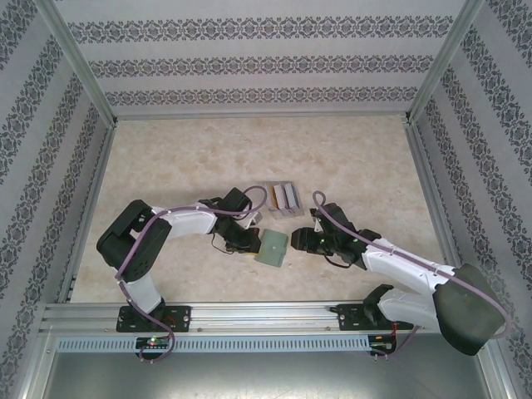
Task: Put the credit cards into the card holder
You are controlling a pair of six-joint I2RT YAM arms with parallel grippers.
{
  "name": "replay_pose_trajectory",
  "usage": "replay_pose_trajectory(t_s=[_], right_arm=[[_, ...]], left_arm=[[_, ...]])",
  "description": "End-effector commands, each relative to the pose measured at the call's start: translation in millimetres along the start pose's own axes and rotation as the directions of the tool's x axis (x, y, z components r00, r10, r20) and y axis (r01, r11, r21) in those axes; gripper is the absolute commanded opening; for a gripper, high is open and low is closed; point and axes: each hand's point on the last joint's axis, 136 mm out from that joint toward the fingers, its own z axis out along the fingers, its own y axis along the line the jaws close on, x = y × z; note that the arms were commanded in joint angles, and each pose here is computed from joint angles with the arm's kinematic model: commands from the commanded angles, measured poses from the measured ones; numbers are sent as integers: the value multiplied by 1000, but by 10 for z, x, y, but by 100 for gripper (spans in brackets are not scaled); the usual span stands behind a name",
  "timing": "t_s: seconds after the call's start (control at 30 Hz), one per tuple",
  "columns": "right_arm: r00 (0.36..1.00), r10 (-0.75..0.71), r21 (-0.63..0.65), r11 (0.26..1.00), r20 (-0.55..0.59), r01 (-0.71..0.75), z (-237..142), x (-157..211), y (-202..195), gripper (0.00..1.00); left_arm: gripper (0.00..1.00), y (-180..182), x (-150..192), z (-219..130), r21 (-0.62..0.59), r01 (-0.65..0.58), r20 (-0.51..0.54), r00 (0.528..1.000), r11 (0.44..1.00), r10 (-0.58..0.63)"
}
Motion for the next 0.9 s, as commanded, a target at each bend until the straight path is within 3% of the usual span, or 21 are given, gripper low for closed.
replay_pose_trajectory(t_s=[0.0,0.2,0.47,0.73,0.87], right_arm=[[999,-27,10,1000,-25,28,7,24,120,50],[999,0,149,989,-32,5,20,0,168,53],[999,-6,159,987,-49,14,198,-80,388,53],[997,-47,224,973,-58,59,326,-173,364,47],[995,-55,174,982,-82,68,401,-152,459,49]], left_arm=[[0,-142,-65,-33,36,-6,47,999,999,4],[0,-398,-162,-248,140,71,144,985,988,-91],[0,-558,-165,-408,172,60,162,983,983,-88],[0,-618,-172,-460,193,54,177,980,980,-88],[0,-617,-193,-454,196,66,183,978,978,-103]])
